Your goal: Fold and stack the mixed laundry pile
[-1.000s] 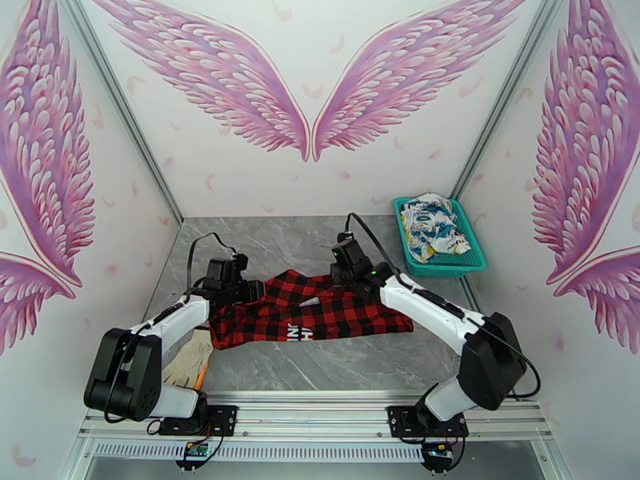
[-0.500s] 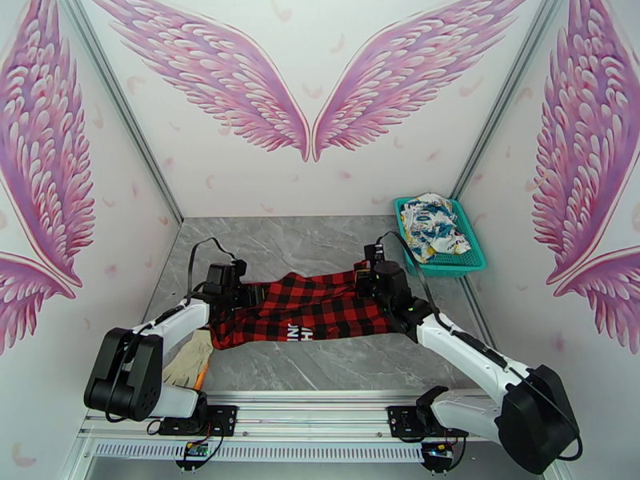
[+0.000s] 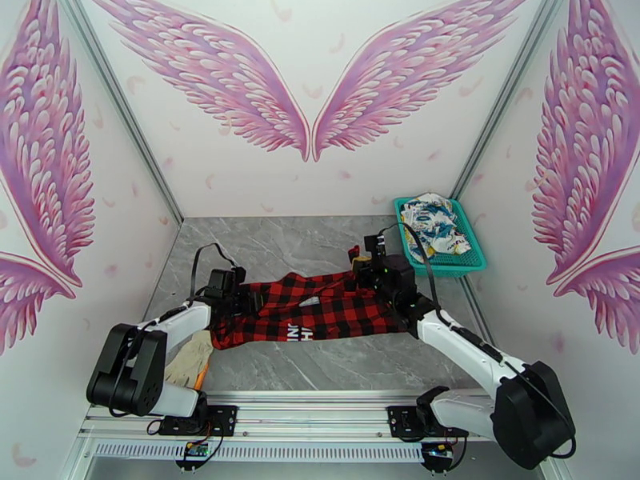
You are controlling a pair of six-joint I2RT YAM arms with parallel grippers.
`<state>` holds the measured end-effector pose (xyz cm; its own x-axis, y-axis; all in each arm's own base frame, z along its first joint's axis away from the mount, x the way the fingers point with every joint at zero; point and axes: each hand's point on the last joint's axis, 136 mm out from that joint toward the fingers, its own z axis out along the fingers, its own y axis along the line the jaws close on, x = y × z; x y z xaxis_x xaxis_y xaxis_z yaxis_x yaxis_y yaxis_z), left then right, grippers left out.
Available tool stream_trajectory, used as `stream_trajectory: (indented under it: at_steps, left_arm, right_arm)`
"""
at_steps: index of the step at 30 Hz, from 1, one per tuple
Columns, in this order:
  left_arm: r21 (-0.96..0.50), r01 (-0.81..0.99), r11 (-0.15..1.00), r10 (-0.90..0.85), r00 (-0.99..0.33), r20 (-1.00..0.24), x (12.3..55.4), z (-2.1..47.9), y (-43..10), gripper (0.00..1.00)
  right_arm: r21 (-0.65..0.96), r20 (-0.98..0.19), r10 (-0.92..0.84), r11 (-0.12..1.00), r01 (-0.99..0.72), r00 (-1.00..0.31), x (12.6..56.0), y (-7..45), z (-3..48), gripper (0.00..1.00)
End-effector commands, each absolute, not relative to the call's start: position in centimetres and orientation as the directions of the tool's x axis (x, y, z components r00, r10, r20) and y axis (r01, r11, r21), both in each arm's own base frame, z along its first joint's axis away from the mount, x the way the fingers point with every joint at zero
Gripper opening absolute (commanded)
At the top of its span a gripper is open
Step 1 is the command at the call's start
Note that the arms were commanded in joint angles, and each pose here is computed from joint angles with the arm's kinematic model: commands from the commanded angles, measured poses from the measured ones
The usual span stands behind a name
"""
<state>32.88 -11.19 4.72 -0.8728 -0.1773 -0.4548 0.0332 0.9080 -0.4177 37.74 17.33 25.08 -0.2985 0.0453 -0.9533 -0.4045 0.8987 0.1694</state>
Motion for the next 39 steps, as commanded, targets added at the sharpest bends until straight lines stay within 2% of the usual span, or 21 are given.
stream_trajectory:
  at_steps: [1, 5, 7, 9, 11, 12, 13, 16, 20, 23, 26, 29, 32, 36, 39]
  left_arm:
    - [-0.414, 0.010, 0.910, -0.193, -0.874, -0.445, 32.7, 4.0, -10.7, 0.55]
    - [-0.415, 0.008, 0.910, -0.197, -0.872, -0.449, 32.6, 4.0, -10.7, 0.55]
    - [-0.413, 0.007, 0.911, -0.197, -0.872, -0.449, 32.6, 3.9, -10.7, 0.55]
    - [-0.414, 0.010, 0.910, -0.195, -0.872, -0.449, 32.6, 4.0, -10.7, 0.55]
    - [-0.411, 0.012, 0.912, -0.190, -0.874, -0.448, 32.6, 4.1, -10.7, 0.55]
    - [-0.410, 0.013, 0.912, -0.189, -0.874, -0.448, 32.6, 4.1, -10.7, 0.55]
    - [-0.408, 0.013, 0.913, -0.187, -0.875, -0.446, 32.6, 4.1, -10.7, 0.55]
    - [-0.404, 0.016, 0.915, -0.182, -0.875, -0.448, 32.7, 4.1, -10.7, 0.55]
    - [-0.404, 0.028, 0.914, -0.175, -0.873, -0.455, 32.8, 4.8, -10.8, 0.56]
    - [-0.404, 0.059, 0.913, -0.156, -0.864, -0.479, 32.9, 6.0, -11.0, 0.56]
    - [-0.399, 0.093, 0.912, -0.136, -0.849, -0.510, 32.9, 7.8, -11.1, 0.56]
    - [-0.385, 0.113, 0.916, -0.123, -0.833, -0.539, 32.8, 9.5, -11.0, 0.56]
    - [-0.381, 0.119, 0.917, -0.124, -0.822, -0.556, 32.8, 10.4, -10.9, 0.57]
    - [-0.379, 0.118, 0.918, -0.123, -0.823, -0.554, 32.6, 10.4, -10.9, 0.57]
    - [-0.379, 0.115, 0.918, -0.126, -0.822, -0.555, 32.5, 10.2, -10.8, 0.57]
  right_arm:
    - [0.110, -0.977, 0.013, 0.886, -0.451, -0.212, 37.7, 17.6, 27.9, 0.00]
    - [0.136, -0.954, 0.023, 0.922, -0.362, -0.299, 37.1, 15.5, 24.0, 0.00]
    - [0.140, -0.928, 0.035, 0.955, -0.261, -0.370, 36.6, 13.6, 21.0, 0.00]
    - [0.112, -0.904, 0.051, 0.987, -0.119, -0.424, 35.8, 10.8, 18.0, 0.18]
    - [0.059, -0.883, 0.067, 0.998, 0.032, -0.465, 34.7, 7.7, 15.8, 0.28]
    - [0.045, -0.878, 0.084, 0.995, 0.094, -0.471, 34.4, 6.4, 15.3, 0.37]
    - [0.038, -0.866, 0.111, 0.987, 0.157, -0.488, 33.8, 5.1, 15.1, 0.42]
    - [0.038, -0.861, 0.147, 0.973, 0.226, -0.487, 33.1, 3.7, 15.3, 0.42]
    - [0.107, -0.820, 0.221, 0.965, 0.238, -0.529, 32.8, 4.3, 15.9, 0.51]
    - [0.152, -0.756, 0.241, 0.969, 0.194, -0.609, 32.6, 6.0, 15.1, 0.55]
    - [0.153, -0.601, 0.240, 0.971, 0.185, -0.762, 32.0, 7.3, 12.2, 0.60]
    - [0.137, -0.466, 0.239, 0.971, 0.197, -0.852, 31.4, 7.6, 9.4, 0.65]
    - [0.160, -0.375, 0.251, 0.966, 0.205, -0.892, 31.5, 7.9, 7.3, 0.66]
    - [0.141, -0.319, 0.269, 0.962, 0.236, -0.909, 31.5, 7.1, 5.5, 0.66]
    - [0.195, -0.296, 0.266, 0.957, 0.214, -0.918, 32.1, 8.1, 4.6, 0.59]
